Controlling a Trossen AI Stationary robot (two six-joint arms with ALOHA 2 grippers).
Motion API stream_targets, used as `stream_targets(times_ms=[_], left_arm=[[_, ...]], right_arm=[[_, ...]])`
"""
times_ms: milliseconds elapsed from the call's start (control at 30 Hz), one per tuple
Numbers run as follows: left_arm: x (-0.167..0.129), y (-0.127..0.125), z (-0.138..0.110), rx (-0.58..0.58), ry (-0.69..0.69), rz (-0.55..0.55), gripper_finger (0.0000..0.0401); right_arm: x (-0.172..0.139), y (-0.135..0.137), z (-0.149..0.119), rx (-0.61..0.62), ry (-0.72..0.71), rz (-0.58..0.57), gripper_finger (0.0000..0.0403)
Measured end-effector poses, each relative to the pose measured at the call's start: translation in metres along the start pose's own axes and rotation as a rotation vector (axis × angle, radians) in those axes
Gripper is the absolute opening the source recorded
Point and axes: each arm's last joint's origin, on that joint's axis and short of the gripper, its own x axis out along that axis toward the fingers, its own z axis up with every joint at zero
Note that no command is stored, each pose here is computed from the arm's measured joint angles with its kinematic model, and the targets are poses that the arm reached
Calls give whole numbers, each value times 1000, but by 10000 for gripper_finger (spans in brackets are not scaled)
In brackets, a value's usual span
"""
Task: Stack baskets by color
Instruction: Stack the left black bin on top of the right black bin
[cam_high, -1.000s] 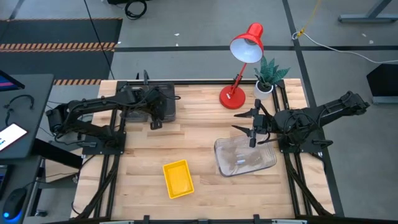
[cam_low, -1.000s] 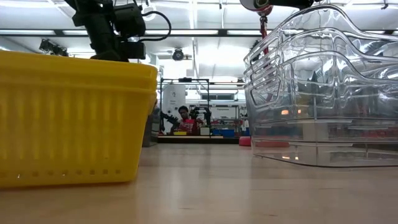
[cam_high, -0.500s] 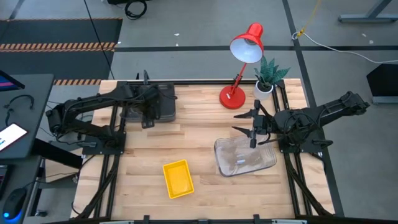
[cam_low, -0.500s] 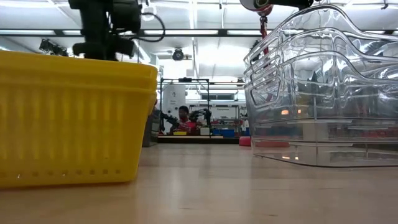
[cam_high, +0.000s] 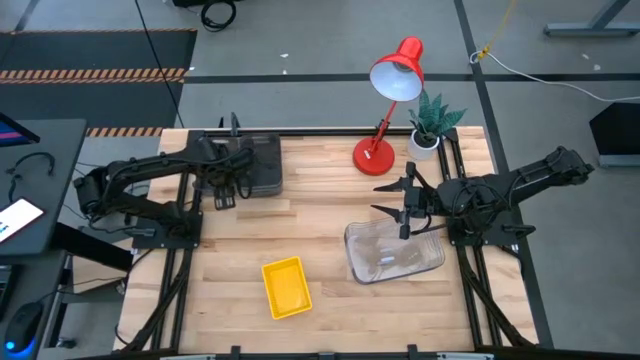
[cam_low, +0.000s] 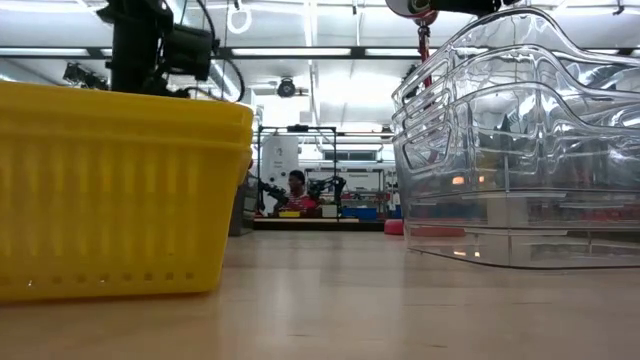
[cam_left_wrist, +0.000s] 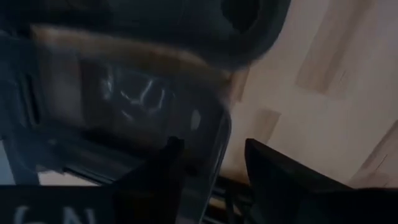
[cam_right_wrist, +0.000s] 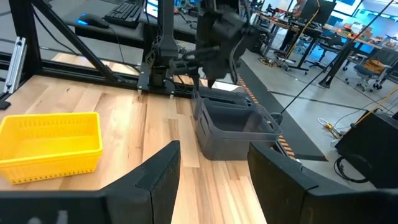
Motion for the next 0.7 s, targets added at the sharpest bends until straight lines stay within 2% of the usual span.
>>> stream_targets(times_ms=[200,533,700], left_arm=[[27,0,-14,-21,100,-5,172],[56,0,-27,-77,145,-17,170],[62,0,-28,-75,138,5,130]], right_arm=[[0,0,0,0,-2,0,193],[0,0,1,4,-9,0,193],[0,0,1,6,-14,4,193]])
